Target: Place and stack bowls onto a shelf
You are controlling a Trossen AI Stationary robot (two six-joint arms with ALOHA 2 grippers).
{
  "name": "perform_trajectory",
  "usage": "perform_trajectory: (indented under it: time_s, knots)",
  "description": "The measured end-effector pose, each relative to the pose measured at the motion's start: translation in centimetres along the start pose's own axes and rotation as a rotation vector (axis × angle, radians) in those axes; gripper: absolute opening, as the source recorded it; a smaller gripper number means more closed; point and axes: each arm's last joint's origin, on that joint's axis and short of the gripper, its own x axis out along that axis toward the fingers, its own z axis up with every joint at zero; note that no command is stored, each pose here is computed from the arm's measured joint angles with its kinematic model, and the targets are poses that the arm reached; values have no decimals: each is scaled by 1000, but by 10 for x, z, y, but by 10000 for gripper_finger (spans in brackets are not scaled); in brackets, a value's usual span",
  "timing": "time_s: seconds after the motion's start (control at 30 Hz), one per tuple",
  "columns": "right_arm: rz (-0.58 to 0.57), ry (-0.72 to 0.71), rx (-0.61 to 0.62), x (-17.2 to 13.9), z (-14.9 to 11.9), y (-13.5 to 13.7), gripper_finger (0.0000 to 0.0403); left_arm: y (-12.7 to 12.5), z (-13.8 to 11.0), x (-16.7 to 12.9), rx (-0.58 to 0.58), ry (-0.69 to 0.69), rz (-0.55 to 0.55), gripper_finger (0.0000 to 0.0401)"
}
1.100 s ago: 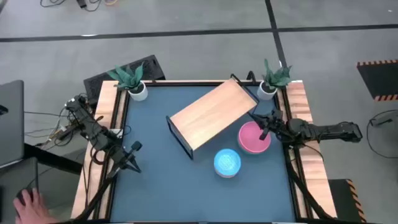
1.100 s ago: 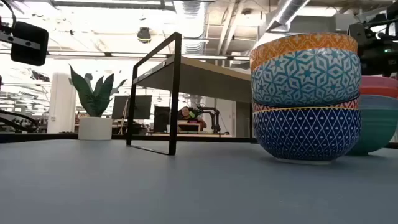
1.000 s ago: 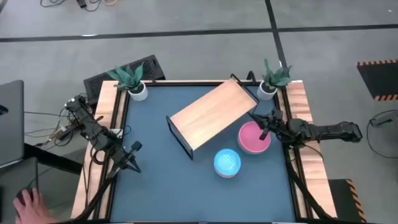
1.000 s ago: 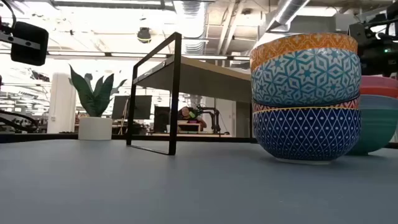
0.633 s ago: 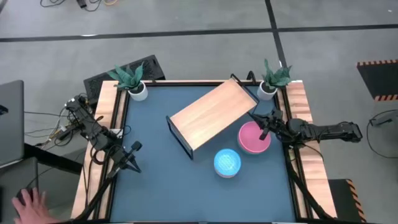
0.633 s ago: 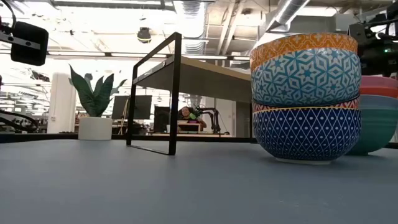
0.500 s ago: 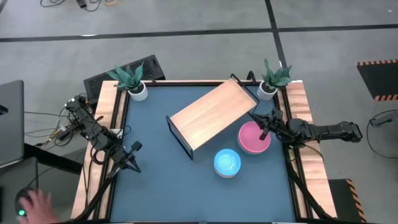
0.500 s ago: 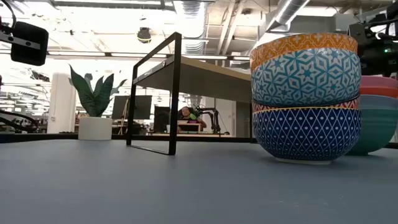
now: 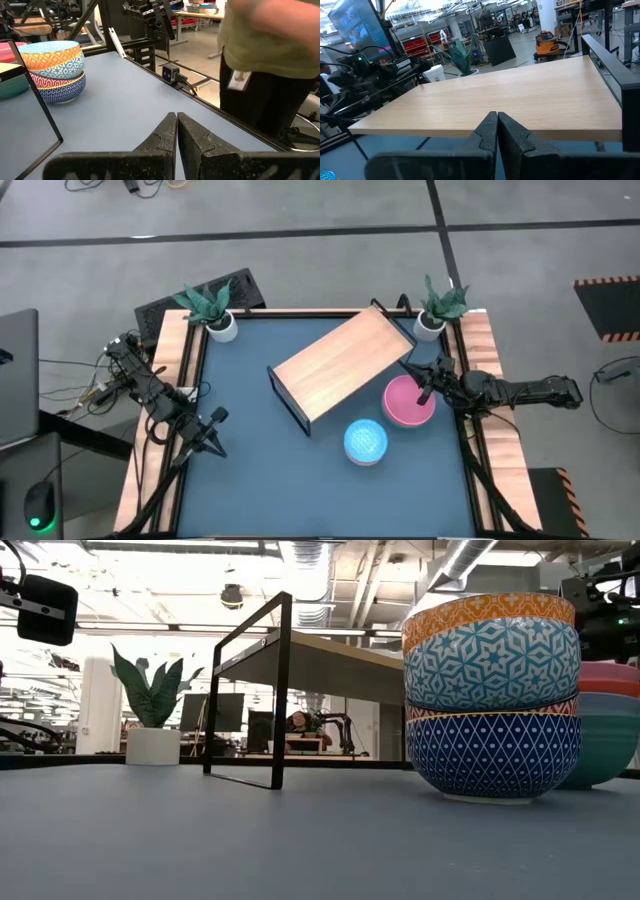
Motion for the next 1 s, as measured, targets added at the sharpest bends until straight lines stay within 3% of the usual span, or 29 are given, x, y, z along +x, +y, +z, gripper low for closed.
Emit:
perform_trajectory:
  time_s: [0.2, 0.37, 0.77, 0.87, 1.0]
  knots:
    - [0, 0, 0, 0, 0, 0, 39, 0, 0, 0, 10, -2, 16, 0]
    - [0, 0, 0, 0, 0, 0, 39, 4, 1, 0, 67, -11, 129, 0]
    - [0, 0, 0, 0, 0, 0, 39, 4, 2, 0, 58, -25, 150, 0]
    - [0, 0, 0, 0, 0, 0, 39, 5, 12, -1, -63, -135, 158, 0]
    - [0, 0, 0, 0, 0, 0, 39, 6, 36, -7, -325, -401, 151, 0]
